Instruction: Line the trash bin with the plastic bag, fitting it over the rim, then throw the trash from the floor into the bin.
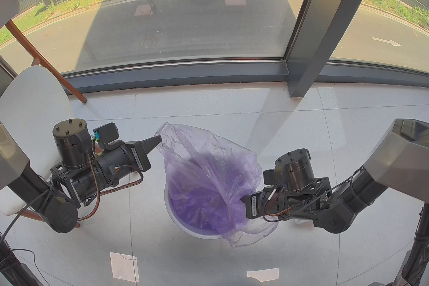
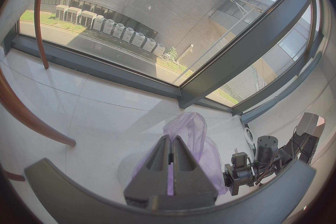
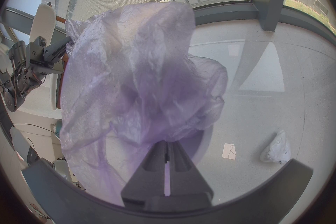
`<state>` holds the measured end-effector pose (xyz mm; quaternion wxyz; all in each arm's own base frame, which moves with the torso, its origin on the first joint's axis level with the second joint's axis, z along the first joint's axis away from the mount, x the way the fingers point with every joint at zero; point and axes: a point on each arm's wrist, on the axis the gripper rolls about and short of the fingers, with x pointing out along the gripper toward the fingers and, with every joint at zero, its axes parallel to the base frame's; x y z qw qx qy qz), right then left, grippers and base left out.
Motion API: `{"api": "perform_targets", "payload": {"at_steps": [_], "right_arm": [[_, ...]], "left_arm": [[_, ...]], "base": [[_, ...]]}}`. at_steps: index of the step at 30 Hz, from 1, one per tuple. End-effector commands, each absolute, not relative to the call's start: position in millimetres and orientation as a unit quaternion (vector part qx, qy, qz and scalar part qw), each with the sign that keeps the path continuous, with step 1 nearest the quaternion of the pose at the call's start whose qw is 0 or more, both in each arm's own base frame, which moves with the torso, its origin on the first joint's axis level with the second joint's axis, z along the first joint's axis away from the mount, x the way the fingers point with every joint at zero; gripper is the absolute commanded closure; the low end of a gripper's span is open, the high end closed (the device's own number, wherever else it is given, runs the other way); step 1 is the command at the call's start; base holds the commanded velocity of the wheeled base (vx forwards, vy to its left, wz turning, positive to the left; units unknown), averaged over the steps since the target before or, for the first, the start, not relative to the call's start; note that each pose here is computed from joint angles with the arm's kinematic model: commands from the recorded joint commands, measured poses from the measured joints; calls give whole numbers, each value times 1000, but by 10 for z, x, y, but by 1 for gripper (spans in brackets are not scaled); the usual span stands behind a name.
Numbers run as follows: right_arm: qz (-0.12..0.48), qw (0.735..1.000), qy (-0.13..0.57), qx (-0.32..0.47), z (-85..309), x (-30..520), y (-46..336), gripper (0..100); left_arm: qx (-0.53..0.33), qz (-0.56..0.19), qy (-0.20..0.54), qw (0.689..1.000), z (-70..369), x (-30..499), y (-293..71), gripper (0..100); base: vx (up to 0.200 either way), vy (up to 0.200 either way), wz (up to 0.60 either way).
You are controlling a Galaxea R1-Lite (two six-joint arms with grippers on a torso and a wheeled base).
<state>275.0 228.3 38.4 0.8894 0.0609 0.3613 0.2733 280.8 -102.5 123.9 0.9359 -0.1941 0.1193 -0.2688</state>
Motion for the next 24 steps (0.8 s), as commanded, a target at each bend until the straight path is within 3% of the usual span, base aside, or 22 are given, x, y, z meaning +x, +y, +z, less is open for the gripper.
{"api": "perform_targets", "payload": {"at_steps": [1,14,19,24], "right_arm": [[301,886,348,60,312,2769,2566,100],[306,891,330,55,-126,3108,2989,100],[302,898,312,68,73,3117,2974,100],[313,893,316,65,425,2775,2734,100]], "left_arm": [[-194,-269,121,936,1233,2801,-1028,100],[-194,-266,117,937,1254,2796,-1016,100],[-194,-265,118,937,1310,2739,-991,100],[-195,-249,135,939,1366,2679,-889,100]], "base": [[0,0,0],[0,0,0],[0,0,0],[0,0,0]]}}
